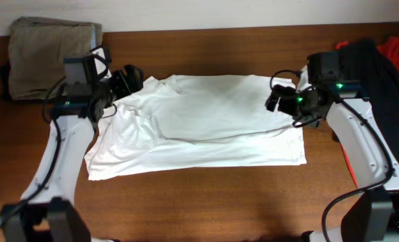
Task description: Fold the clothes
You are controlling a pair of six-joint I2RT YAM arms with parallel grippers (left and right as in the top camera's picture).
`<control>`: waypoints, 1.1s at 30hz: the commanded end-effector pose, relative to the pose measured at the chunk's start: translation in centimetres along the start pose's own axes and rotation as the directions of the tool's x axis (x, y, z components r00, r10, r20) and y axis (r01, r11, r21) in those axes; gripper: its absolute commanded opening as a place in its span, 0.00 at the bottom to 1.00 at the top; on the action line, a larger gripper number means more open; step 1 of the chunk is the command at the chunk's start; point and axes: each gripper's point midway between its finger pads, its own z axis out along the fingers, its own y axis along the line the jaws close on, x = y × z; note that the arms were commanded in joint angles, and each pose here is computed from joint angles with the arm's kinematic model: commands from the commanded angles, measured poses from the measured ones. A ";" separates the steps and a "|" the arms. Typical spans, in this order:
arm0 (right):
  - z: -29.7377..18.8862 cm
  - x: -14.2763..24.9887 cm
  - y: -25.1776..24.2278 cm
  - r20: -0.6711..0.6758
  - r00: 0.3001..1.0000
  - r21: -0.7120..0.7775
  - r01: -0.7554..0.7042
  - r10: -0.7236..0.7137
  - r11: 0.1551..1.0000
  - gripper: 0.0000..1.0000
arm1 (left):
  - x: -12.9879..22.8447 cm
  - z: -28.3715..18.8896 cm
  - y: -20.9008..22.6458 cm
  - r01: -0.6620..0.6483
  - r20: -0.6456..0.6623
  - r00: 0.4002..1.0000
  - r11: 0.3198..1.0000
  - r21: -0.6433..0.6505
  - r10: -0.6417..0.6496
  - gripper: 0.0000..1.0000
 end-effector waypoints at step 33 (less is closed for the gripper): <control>5.4 3.4 0.5 -0.166 0.975 0.117 0.166 -0.146 0.979 0.99 | 5.0 9.3 8.7 -0.194 -0.220 0.962 0.970 -0.145 0.160 0.00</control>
